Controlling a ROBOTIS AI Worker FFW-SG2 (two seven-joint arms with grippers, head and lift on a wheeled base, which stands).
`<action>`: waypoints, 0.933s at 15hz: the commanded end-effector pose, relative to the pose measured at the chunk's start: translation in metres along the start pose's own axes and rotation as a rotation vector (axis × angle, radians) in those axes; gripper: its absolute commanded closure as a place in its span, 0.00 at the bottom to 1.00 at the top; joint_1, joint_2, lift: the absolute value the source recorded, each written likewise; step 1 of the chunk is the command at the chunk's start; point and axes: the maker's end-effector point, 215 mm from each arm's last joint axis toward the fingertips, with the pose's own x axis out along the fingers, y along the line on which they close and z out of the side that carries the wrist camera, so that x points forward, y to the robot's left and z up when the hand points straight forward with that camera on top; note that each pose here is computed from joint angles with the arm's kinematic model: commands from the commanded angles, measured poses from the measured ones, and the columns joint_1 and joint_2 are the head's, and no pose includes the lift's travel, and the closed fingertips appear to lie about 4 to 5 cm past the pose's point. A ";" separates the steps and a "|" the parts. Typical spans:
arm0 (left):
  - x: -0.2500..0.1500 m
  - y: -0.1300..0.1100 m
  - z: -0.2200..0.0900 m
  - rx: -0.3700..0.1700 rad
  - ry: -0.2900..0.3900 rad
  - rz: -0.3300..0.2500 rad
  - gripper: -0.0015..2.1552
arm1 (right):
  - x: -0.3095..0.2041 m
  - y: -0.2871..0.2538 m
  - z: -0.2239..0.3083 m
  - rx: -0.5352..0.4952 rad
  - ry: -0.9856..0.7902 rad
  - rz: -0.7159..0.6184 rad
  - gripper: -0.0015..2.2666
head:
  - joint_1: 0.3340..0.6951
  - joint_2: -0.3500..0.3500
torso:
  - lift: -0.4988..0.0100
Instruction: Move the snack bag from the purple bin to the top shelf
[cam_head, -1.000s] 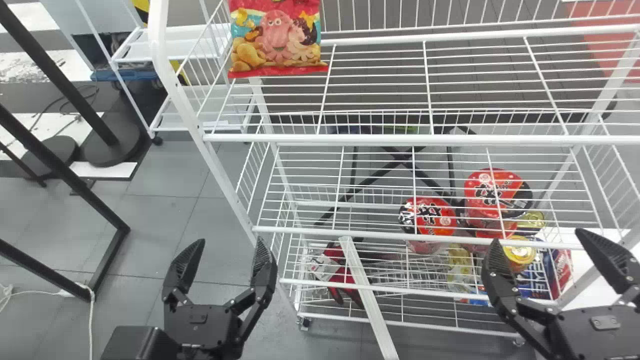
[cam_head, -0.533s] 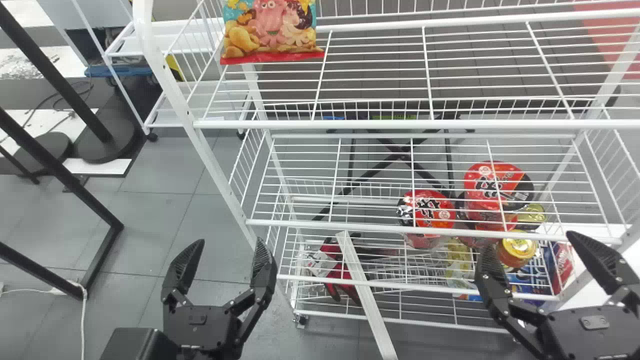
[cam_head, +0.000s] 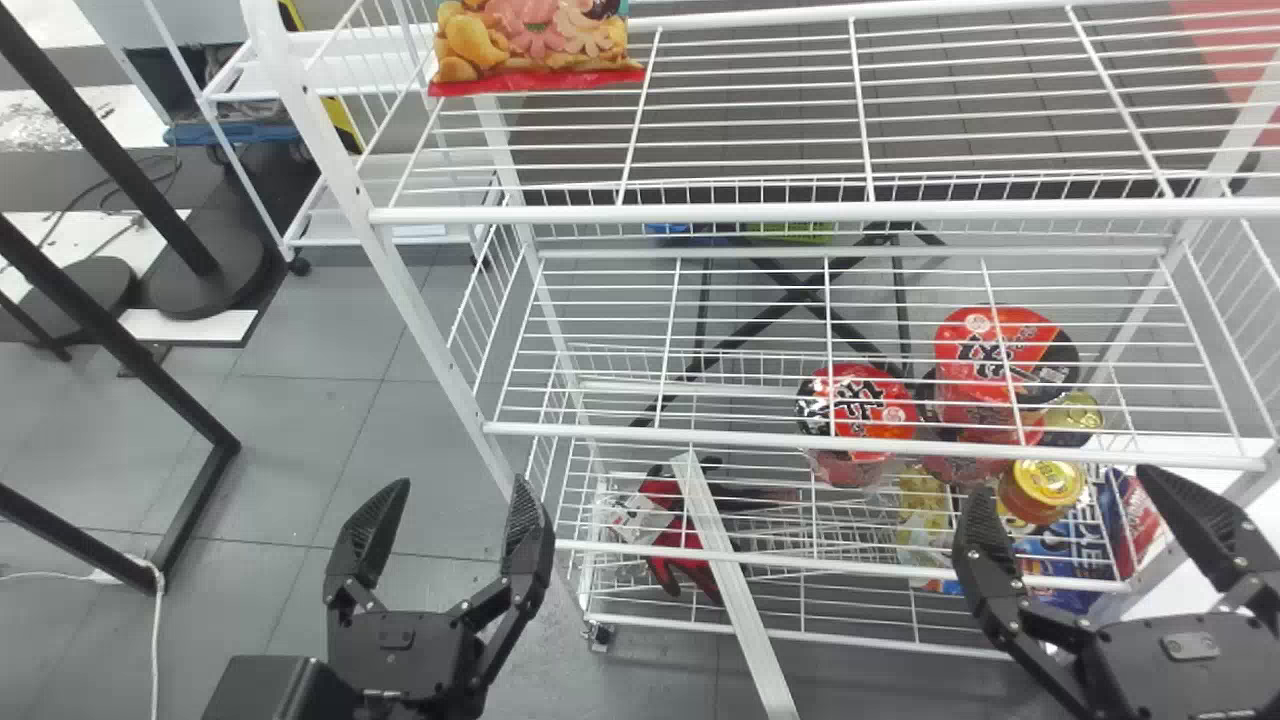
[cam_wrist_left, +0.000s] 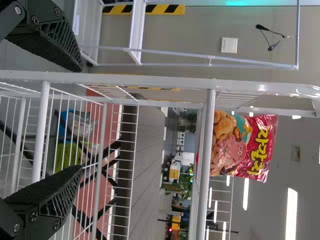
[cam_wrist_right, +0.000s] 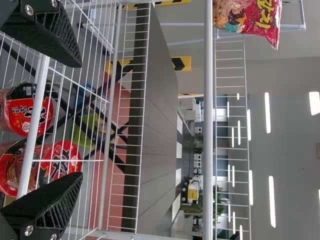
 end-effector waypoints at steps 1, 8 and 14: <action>0.001 0.000 0.001 -0.002 -0.003 0.002 0.06 | 0.000 -0.001 -0.001 -0.003 0.001 0.001 0.01 | 1.00 0.72 | 0.44; 0.001 -0.001 0.003 -0.003 -0.006 0.002 0.06 | -0.001 0.000 0.001 -0.002 -0.007 0.003 0.01 | 1.00 0.72 | 0.38; 0.001 -0.002 0.003 -0.005 -0.005 0.000 0.06 | -0.003 0.002 0.001 -0.003 -0.008 0.005 0.01 | 1.00 0.72 | 0.34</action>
